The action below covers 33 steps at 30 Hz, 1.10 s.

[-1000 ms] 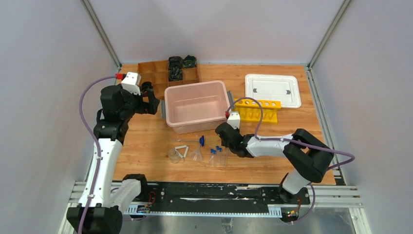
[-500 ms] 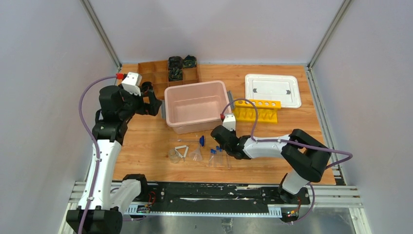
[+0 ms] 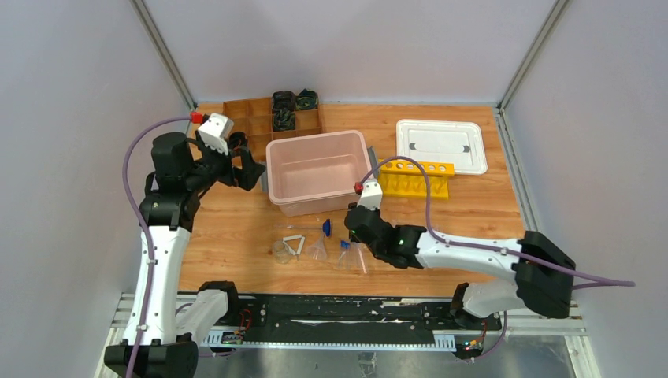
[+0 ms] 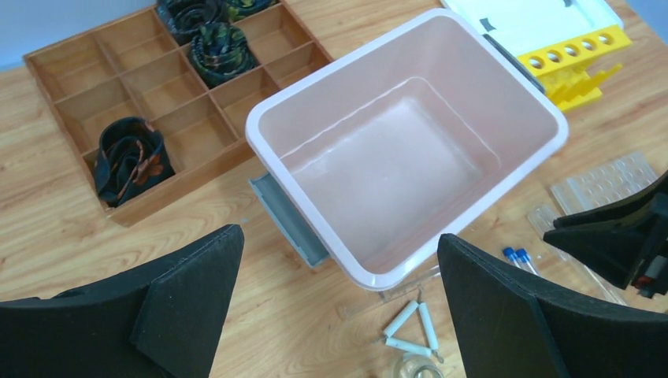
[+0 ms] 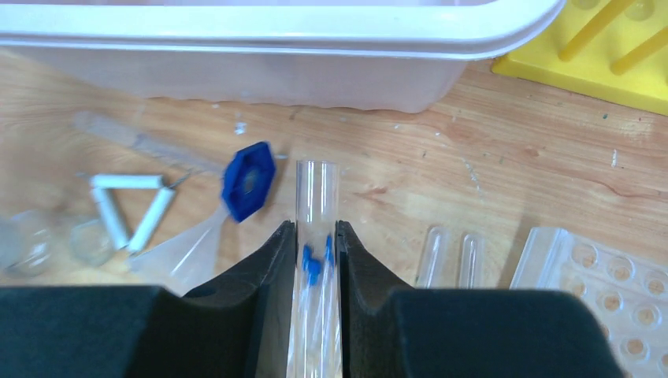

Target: Organize the chemistry lab equipment

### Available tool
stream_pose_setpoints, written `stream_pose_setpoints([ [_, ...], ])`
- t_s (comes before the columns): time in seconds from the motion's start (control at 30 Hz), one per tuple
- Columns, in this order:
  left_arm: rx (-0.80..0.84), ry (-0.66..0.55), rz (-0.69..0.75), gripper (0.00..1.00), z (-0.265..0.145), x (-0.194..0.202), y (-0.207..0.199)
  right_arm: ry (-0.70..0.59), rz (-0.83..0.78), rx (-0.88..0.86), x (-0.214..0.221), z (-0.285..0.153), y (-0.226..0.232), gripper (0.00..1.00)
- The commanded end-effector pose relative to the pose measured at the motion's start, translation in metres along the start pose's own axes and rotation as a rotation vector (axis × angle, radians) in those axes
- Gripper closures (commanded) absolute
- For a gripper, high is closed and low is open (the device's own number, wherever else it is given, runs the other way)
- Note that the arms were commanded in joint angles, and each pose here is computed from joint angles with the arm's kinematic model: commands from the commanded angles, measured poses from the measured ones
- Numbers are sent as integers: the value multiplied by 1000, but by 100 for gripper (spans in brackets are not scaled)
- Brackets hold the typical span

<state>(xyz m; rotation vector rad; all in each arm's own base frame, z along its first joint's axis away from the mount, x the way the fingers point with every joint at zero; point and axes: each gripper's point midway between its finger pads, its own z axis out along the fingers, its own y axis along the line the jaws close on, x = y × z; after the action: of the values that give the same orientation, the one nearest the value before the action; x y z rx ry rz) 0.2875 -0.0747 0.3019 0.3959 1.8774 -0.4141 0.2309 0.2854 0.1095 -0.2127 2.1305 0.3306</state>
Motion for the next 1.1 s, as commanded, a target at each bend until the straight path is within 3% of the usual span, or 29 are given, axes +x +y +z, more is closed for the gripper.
stream_pose_setpoints([
  [0.0,105,30,31,0,-9,-3,-20,-79,21,-21,-28,-34,7,100],
  [0.13,163,0,22,0,-16,-12,-34,-201,89,-113,-78,-67,22,100],
  [0.3,51,-47,12,0,-18,-42,-16,-377,61,-162,-161,-89,52,100],
  [0.53,244,-37,-133,0,-19,-54,-52,-530,32,-194,-249,-93,99,100],
  [0.77,364,-63,-220,0,-21,-64,-72,-597,89,-312,-293,-94,147,100],
  [0.9,451,-99,-302,0,-21,-64,-85,-603,120,-347,-301,-87,167,100],
  [1.07,488,-118,-307,3,-20,-54,-92,-617,167,-368,-311,-86,176,100],
])
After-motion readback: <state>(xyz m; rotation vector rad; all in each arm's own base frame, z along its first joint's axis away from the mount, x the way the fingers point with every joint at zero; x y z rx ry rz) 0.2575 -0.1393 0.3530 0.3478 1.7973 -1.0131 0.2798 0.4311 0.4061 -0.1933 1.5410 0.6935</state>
